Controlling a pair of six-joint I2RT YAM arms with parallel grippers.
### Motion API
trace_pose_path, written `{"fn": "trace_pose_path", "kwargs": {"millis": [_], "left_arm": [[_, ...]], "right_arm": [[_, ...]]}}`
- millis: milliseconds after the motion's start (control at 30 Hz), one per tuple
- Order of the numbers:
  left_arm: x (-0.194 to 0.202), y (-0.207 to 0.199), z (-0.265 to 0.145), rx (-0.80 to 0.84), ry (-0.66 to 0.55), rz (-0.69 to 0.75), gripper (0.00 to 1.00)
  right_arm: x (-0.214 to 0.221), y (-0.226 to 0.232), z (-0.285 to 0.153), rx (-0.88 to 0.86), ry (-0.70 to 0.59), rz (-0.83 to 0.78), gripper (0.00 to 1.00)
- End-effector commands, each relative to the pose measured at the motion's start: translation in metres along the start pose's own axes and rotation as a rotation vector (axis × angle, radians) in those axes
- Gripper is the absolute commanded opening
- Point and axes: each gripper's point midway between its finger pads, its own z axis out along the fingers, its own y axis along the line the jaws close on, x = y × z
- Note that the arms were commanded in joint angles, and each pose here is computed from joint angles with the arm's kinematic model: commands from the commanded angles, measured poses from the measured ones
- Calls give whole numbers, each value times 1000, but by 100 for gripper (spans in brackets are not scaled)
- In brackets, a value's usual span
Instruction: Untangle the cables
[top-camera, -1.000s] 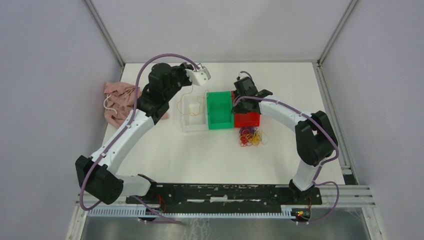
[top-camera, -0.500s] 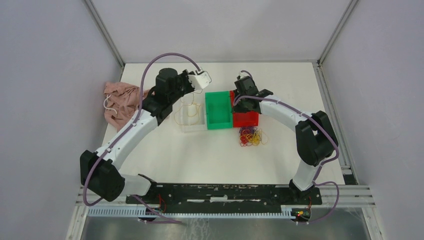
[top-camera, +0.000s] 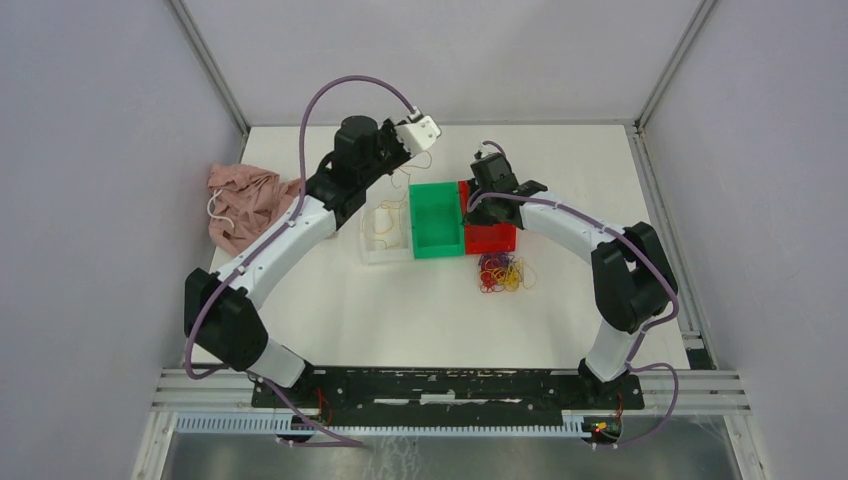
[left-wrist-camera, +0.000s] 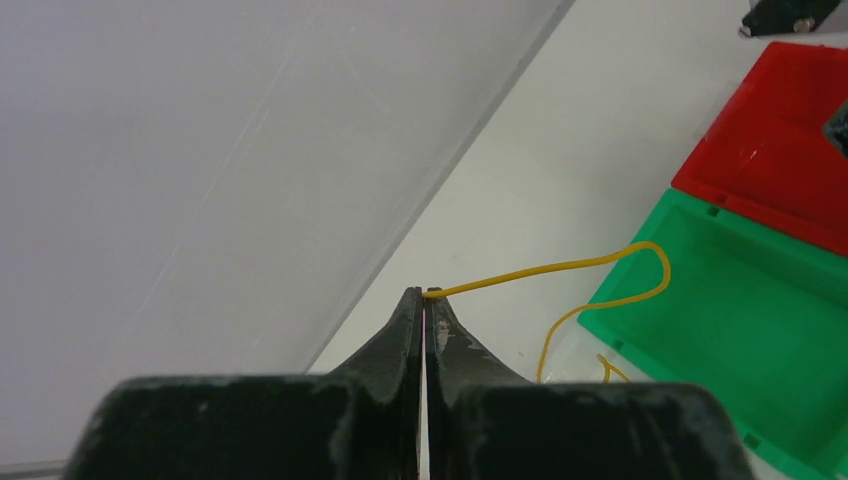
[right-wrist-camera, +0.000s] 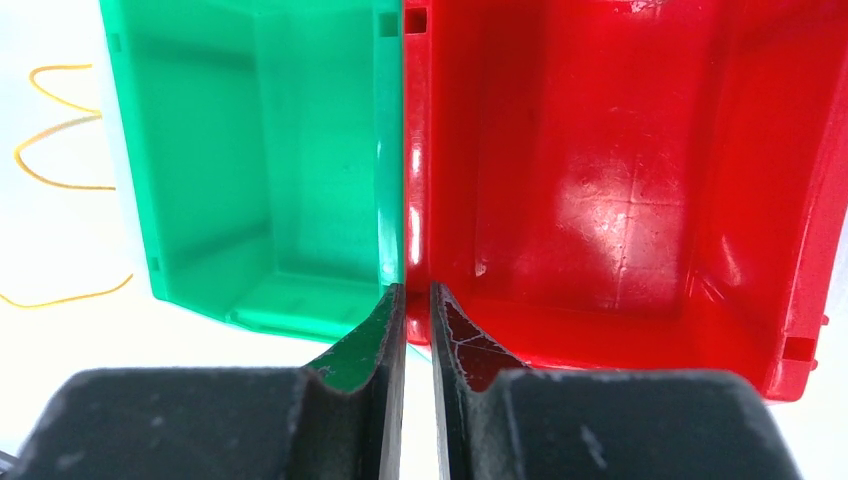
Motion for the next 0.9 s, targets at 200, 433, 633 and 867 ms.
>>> {"fn": "trace_pose_path", "kwargs": {"millis": [200,433,633,867], "left_arm": [[-44,24,13,-64,-138,-147,3],[30,-8,13,-20,14,27,3],[80,-9,12,-17,132,123,3],[93,-34,4,73,154,136,3]], "right_arm": [[0,4,-9,-32,-16,11,18],[-1,5,-13,-40,-22,13,18],[-3,7,-16,-48,-27,19,17],[-8,11,-20,-62,-34,27,21]]}}
